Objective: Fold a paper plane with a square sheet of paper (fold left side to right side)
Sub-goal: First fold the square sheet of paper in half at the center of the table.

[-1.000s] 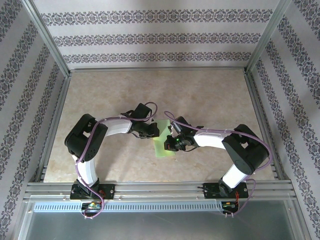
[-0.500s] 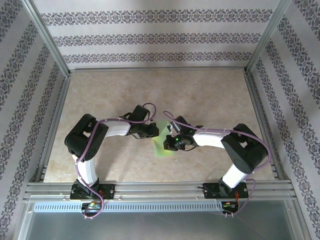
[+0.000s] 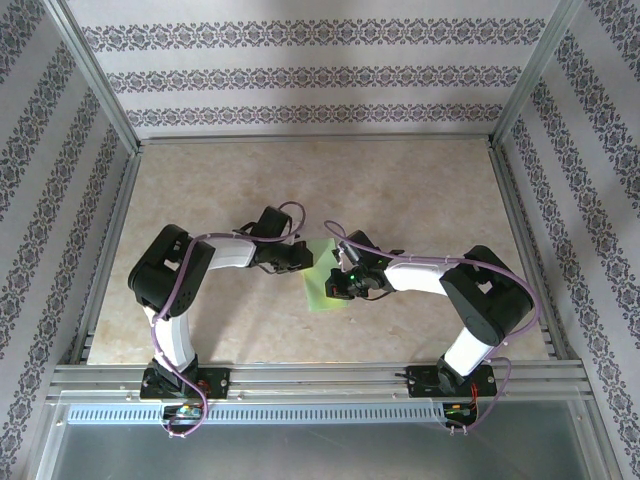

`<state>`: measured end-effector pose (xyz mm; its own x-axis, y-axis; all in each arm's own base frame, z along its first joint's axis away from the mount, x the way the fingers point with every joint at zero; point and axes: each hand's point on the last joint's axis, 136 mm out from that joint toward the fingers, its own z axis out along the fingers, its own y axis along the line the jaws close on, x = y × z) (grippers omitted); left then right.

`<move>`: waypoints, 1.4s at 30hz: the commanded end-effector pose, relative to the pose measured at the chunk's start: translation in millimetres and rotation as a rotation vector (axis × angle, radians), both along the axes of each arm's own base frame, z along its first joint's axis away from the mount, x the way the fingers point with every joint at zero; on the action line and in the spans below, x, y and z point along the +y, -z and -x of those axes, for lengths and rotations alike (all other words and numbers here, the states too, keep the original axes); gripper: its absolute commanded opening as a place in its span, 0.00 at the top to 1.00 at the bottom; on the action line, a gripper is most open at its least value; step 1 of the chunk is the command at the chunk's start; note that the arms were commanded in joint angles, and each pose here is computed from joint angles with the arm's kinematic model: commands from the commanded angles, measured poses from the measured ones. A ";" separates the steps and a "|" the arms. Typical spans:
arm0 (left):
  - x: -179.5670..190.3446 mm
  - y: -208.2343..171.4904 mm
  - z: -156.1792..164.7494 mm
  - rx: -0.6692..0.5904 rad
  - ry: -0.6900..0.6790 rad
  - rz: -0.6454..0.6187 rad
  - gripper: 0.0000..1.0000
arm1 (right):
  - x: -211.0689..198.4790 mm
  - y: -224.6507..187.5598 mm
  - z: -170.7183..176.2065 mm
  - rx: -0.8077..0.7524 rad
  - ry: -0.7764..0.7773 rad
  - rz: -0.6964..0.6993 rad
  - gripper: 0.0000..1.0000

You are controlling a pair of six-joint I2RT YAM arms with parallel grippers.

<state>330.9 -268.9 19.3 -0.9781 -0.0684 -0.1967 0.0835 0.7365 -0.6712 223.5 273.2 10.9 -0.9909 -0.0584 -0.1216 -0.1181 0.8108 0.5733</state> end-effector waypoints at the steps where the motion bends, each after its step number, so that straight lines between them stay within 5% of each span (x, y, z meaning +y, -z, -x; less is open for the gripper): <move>1: 28.2 10.4 -34.1 -0.038 -0.087 -0.070 0.91 | -53.6 53.2 37.9 0.134 0.012 0.272 1.00; 15: 44.3 6.9 -90.0 -0.087 -0.147 -0.070 0.91 | -53.1 53.9 38.6 0.136 0.021 0.265 1.00; 26: 49.6 -18.6 -100.6 -0.150 -0.161 -0.047 0.91 | -43.0 49.8 32.3 0.131 0.077 0.198 1.00; 33: 58.3 -53.7 -71.8 -0.190 -0.160 -0.037 0.91 | -20.5 26.4 13.9 0.075 0.112 0.083 0.99; 42: 57.2 -58.9 1.7 -0.092 -0.145 -0.031 0.91 | 20.1 -45.5 -21.6 -0.085 0.080 -0.096 0.74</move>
<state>358.2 -209.2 92.4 -0.9016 -0.2123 -0.3769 0.0947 0.7532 -0.6509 232.3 281.5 26.3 -0.9899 0.0346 -0.1377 -0.0578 0.7875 0.6136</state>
